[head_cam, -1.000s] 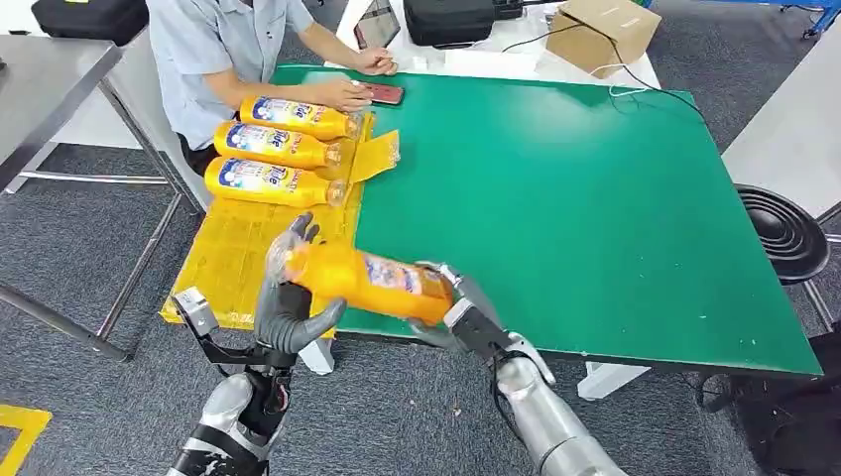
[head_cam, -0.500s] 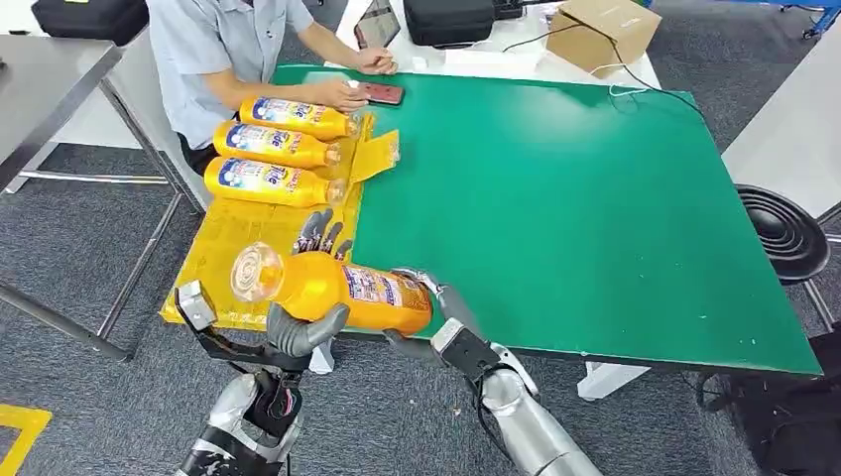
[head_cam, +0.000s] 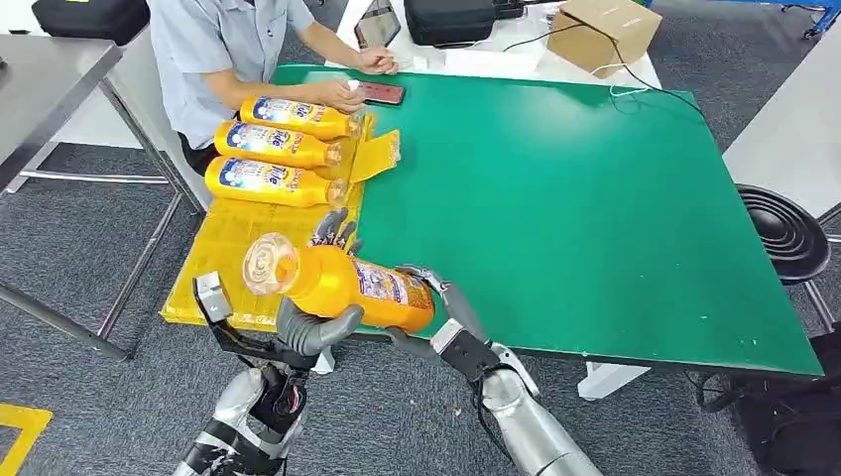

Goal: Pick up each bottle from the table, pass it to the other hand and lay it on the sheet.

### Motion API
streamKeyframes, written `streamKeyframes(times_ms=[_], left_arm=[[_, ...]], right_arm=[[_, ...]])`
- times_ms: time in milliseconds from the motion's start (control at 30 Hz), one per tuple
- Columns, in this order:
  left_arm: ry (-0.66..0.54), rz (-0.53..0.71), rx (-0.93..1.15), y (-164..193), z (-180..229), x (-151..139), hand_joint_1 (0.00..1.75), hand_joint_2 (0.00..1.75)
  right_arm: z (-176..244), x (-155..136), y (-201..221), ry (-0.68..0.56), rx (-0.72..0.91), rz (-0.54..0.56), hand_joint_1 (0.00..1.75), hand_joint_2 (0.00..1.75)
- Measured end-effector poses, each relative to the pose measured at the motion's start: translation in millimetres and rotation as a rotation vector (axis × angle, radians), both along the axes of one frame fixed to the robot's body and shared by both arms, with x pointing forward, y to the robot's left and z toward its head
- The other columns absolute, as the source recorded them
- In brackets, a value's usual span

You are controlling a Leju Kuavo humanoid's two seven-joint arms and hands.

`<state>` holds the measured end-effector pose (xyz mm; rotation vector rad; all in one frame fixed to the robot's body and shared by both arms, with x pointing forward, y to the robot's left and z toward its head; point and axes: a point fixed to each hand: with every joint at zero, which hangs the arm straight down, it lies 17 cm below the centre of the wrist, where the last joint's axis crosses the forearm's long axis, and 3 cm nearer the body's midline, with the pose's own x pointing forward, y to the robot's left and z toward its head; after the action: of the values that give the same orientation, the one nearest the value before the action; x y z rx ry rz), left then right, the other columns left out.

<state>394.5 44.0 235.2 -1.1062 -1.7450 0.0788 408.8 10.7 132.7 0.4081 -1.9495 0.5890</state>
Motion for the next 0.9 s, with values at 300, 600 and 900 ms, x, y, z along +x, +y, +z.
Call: streamKeyframes(times_ms=[300, 600, 900], left_arm=[[0.031, -0.028, 0.035, -8, -12, 3, 1.5, 1.75], [0.052, -0.052, 0.015, -6, -15, 4, 1.75, 1.75], [0.091, -0.136, -0.064, -5, -15, 1, 1.75, 1.75]], right_arm=[[-7, 0, 1, -0.029, -0.055, -0.023, 1.71, 1.75], [-9, -1, 4, -0.026, -0.062, -0.026, 0.0, 1.75], [-4, -13, 25, -0.037, -0.06, 0.034, 0.0, 0.0]])
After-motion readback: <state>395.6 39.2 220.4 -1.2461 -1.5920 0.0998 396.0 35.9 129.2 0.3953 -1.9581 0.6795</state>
